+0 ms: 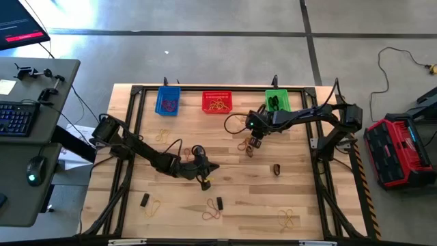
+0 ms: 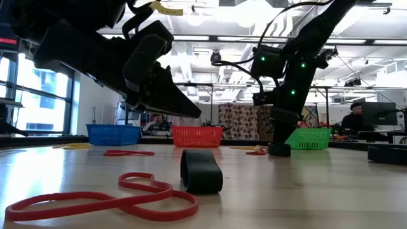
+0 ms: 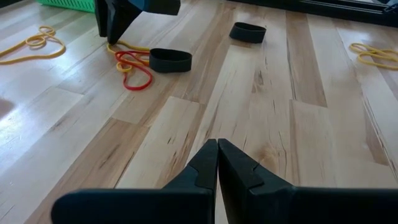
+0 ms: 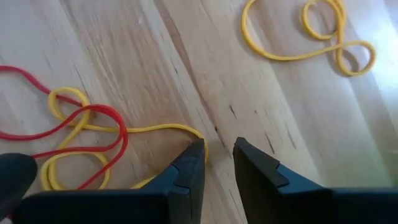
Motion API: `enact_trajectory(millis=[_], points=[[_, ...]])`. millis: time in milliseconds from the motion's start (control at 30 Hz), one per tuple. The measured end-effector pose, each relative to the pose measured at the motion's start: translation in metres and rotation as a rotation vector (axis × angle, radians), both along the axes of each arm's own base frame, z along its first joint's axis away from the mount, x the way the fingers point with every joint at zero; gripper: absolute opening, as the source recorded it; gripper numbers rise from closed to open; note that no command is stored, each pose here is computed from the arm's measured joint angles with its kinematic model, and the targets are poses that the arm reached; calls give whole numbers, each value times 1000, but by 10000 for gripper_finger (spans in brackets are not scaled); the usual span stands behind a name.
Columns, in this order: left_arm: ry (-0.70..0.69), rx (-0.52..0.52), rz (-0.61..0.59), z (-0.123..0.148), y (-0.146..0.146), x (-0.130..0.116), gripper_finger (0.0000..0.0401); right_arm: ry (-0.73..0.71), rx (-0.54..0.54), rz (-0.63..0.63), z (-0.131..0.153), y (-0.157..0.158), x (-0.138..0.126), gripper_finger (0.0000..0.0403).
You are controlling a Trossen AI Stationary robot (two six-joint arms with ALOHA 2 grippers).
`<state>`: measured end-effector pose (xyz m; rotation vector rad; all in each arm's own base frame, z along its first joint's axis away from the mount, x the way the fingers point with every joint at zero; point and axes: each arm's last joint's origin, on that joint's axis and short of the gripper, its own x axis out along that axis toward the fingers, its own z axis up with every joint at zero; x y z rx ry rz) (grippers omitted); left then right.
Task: Sort rubber bands into baskets
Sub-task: Put the rubberband into the orange bin
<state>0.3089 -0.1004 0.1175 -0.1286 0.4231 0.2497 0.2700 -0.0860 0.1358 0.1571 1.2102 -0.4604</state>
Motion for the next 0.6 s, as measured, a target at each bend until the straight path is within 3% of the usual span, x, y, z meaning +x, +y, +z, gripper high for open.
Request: enact_trajectory(millis=[167, 400, 600], points=[[1, 1, 0, 0, 0, 0, 3, -14, 51, 4, 0, -5, -2, 63], [2, 2, 0, 0, 0, 0, 3, -3, 50, 41, 0, -6, -2, 5], [2, 2, -1, 0, 0, 0, 3, 27, 48, 59, 0, -5, -5, 2]])
